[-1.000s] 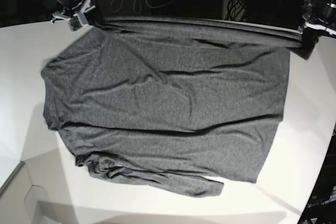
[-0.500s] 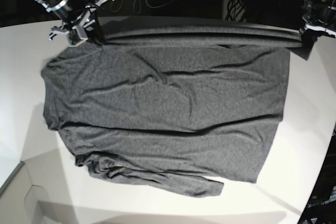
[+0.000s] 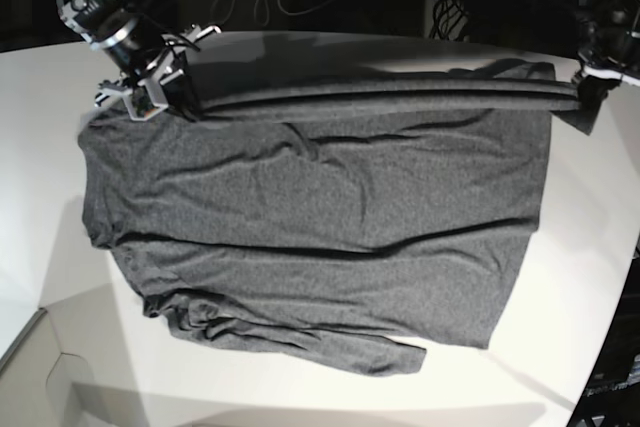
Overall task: Layout the t-shirt on the table in an organized manner, then fold the t-shirt properly
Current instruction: 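Lower the held shirt edge onto the table with both grippers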
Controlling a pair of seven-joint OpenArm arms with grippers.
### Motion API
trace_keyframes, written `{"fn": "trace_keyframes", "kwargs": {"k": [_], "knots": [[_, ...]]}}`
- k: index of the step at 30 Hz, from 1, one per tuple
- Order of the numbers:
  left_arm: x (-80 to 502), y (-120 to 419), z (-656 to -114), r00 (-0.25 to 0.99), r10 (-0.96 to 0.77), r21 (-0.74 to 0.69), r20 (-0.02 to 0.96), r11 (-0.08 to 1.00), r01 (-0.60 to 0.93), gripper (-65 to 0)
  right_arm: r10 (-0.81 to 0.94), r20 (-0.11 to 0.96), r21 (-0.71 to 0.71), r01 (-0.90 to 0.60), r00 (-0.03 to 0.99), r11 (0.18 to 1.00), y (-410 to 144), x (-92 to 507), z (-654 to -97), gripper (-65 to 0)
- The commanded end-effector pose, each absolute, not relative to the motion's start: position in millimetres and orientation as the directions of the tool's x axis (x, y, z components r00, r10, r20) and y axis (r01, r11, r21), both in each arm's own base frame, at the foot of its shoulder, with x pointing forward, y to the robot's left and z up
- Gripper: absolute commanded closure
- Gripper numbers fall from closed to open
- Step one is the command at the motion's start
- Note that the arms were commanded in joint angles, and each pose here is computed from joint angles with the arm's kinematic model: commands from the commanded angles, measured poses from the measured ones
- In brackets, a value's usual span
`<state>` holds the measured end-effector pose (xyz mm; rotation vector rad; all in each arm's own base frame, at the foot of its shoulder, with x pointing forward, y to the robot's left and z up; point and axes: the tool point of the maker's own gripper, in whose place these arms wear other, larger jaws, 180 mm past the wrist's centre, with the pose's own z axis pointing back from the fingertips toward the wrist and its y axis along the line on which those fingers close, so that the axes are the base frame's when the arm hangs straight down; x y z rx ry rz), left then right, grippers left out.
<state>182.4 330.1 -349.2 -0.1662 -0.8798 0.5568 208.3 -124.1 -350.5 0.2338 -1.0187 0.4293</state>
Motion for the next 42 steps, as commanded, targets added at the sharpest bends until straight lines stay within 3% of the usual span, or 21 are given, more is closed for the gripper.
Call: {"fn": "trace_keyframes", "kwargs": {"k": [1, 23, 37, 39, 42], "knots": [[184.0, 337.1, -345.6, 0.492, 0.518, -0.348, 0.7, 0.849, -0.398, -0.3, 0.223, 0.882, -0.012, -0.453, 0.415, 0.891, -123.2, 214.3, -340.8, 0.0], [196.3, 337.4, -382.5, 0.478, 0.626, -0.439, 0.617, 0.777, -0.451, -0.5, 0.196, 0.881, 0.03, -0.464, 0.431, 0.885, -114.5, 240.5, -362.2, 0.0], [212.7, 308.7, -396.6, 0.558, 0.578, -0.42, 0.595, 0.816, -0.397, -0.7, 0.191, 0.888, 0.03, -0.466, 0.418, 0.884, -114.2, 259.6, -364.0, 0.0], [211.8, 309.2, -396.9, 0.558, 0.579, -0.419, 0.594, 0.815, -0.399, -3.9, 0.191, 0.889, 0.028, -0.466, 0.416, 0.884, -114.2, 260.7, -363.2, 0.0], [211.8, 309.3, -396.9, 0.557, 0.58, -0.42, 0.594, 0.815, -0.401, -15.4, 0.191, 0.89, 0.027, -0.466, 0.414, 0.884, -114.2, 261.2, -362.8, 0.0]]}}
